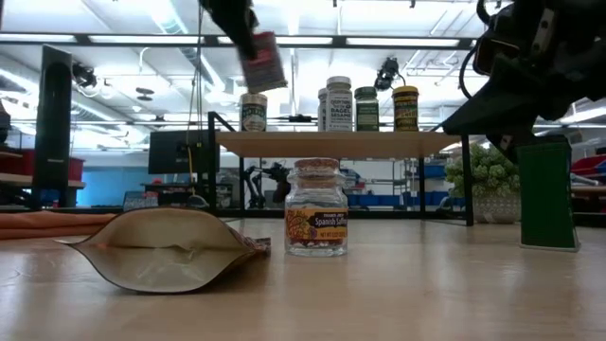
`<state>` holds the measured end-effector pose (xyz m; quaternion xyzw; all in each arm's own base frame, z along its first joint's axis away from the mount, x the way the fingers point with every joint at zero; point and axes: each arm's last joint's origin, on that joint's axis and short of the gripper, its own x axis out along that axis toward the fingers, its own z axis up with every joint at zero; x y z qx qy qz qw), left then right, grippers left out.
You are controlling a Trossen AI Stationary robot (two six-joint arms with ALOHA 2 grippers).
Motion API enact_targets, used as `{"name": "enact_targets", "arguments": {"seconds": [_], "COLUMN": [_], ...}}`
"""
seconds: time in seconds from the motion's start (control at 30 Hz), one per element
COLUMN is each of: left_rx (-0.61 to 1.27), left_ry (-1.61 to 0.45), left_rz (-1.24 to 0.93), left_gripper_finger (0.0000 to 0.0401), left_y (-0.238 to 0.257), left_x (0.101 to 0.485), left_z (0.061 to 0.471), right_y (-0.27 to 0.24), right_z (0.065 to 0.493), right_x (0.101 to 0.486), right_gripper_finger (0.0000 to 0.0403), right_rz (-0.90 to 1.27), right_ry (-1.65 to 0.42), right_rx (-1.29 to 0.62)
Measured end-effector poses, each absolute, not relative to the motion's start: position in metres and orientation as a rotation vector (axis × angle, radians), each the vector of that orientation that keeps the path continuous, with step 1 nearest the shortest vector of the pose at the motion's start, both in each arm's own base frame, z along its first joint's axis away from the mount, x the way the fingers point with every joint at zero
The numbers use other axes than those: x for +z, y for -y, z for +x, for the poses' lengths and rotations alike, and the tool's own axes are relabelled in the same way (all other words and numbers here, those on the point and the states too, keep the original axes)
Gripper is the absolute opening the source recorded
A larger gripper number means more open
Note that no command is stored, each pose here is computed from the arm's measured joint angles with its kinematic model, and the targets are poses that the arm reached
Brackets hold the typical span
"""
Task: Shelf spices
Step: Put the red seasoning can on the shelf
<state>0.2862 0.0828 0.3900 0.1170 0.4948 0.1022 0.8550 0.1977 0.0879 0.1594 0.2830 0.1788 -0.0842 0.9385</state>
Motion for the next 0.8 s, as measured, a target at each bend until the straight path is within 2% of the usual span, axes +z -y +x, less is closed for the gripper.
{"name": "enact_targets", "arguments": {"seconds": [0.2, 0.47, 0.7, 0.8], "left_rx": [0.221, 0.192, 0.159, 0.156], "left_ry": [-1.095, -1.213, -1.251, -1.247], "left_rz": [0.301, 0.188, 0.113, 0.104], "left_gripper_finger": [0.0206, 0.0206, 0.0206, 0.0230], "left_y": [-0.135, -0.193, -0.212, -0.212], "left_x": [0.386, 0.366, 0.350, 0.350], "left_z": [0.315, 0.337, 0.344, 0.344], "right_y": [-0.088, -0.088, -0.089, -0.089], "right_z": [0.198, 0.198, 0.198, 0.198], "right_x": [0.160, 0.161, 0.161, 0.161], "right_gripper_finger": [0.0003, 0.0004, 0.0003, 0.0004], "right_rz": [0.593, 0.583, 0.501, 0.500], "right_ry": [-0.359, -0.352, -0.367, -0.368], "right_rx": [-0.166, -0.160, -0.122, -0.121]}}
